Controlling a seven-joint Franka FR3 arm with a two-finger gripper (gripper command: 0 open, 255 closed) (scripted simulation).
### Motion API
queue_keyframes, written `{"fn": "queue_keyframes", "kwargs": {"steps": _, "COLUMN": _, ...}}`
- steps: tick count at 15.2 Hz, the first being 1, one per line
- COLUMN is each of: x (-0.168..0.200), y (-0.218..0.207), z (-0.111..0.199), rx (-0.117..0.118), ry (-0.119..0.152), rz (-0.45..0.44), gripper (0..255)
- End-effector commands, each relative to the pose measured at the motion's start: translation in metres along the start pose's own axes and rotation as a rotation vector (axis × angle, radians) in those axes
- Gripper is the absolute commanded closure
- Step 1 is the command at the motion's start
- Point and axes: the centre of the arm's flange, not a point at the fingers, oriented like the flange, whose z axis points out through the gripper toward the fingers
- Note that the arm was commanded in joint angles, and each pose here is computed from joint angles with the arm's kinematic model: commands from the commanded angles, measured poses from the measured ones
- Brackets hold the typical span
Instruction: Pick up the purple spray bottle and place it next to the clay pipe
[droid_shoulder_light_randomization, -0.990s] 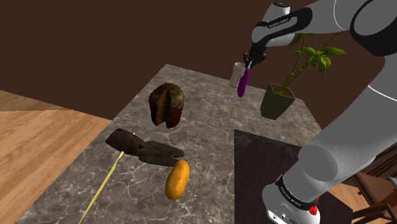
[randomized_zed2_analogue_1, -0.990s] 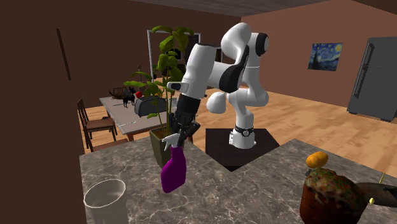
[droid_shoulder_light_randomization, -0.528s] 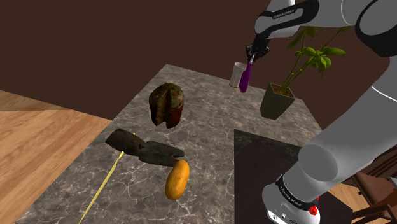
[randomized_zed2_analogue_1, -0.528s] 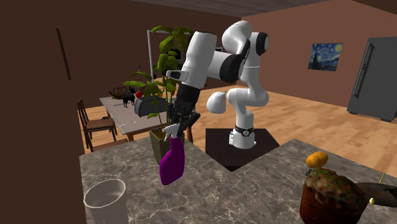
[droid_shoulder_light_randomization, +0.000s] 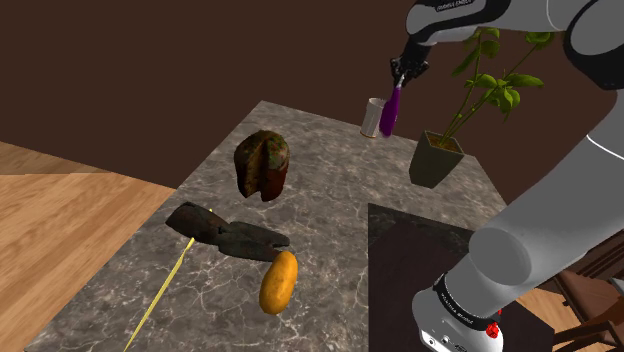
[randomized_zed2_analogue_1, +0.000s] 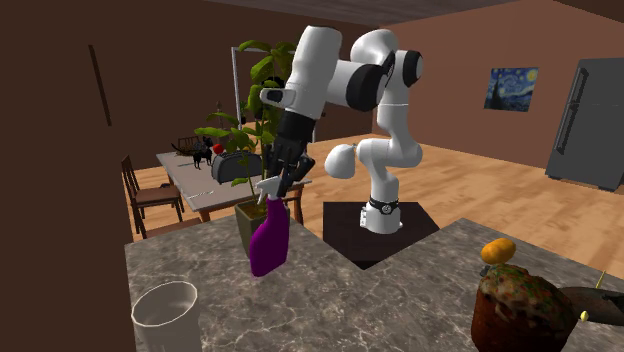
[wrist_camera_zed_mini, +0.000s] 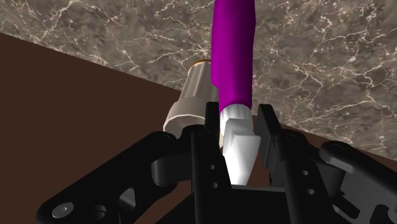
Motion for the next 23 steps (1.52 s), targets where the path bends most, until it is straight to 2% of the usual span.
{"fn": "queue_keyframes", "kwargs": {"steps": 1, "x": 0.004, "y": 0.002, "z": -0.010, "rx": 0.000, "ry": 0.000, "rz": 0.000, "gripper": 255}}
{"fn": "queue_keyframes", "kwargs": {"steps": 23, "x": 0.044, "y": 0.014, "z": -0.118, "rx": 0.000, "ry": 0.000, "rz": 0.000, "gripper": 255}}
